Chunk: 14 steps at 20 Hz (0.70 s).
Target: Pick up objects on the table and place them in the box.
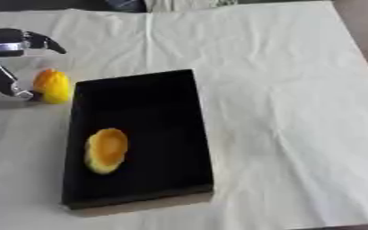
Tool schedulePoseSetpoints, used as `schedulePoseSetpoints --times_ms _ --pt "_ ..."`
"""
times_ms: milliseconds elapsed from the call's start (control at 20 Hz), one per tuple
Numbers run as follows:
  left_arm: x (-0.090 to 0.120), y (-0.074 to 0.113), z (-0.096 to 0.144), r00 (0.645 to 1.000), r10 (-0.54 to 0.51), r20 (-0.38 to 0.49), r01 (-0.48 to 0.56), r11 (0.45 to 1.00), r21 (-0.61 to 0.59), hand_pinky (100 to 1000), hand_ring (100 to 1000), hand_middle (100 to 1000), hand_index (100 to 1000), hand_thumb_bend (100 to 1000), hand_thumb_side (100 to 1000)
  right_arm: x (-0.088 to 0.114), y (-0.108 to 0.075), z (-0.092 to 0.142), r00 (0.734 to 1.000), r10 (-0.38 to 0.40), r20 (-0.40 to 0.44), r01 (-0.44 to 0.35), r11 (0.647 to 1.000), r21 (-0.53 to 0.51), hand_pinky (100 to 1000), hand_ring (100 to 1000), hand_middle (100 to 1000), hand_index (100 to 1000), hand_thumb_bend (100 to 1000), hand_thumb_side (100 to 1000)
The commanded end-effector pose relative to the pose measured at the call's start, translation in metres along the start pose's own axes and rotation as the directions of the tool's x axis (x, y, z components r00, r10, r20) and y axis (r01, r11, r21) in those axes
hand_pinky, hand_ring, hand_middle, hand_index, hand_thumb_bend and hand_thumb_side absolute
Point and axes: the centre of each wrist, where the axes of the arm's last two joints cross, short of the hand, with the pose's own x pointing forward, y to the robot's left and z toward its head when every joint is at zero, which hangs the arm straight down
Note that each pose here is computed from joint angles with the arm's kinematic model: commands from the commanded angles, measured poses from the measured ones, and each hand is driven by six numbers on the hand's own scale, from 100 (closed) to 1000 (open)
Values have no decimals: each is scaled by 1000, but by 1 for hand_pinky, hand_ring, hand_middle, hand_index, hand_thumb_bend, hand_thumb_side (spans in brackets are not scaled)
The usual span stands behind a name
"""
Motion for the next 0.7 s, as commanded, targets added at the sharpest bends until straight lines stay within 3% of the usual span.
schedulePoseSetpoints --times_ms 50,300,500,700 --pt "-3 11 6 999 -34 -13 34 999 -2 889 924 841 917 494 100 6 -3 -9 1000 -4 21 4 1000 17 945 911 652 846 100 215" --pt "-2 8 2 1000 -21 -16 21 999 31 819 838 750 853 396 100 5 -1 -9 1000 -17 4 17 999 28 947 912 649 845 100 238" --pt "0 8 2 1000 -16 -20 17 998 66 746 744 619 771 236 100 5 -1 -7 1000 -18 -7 18 999 32 949 913 647 846 100 252" --pt "12 25 9 997 -72 -9 73 986 148 710 700 584 734 225 100 5 -1 -6 1000 -19 -10 19 999 31 951 915 648 848 100 251"
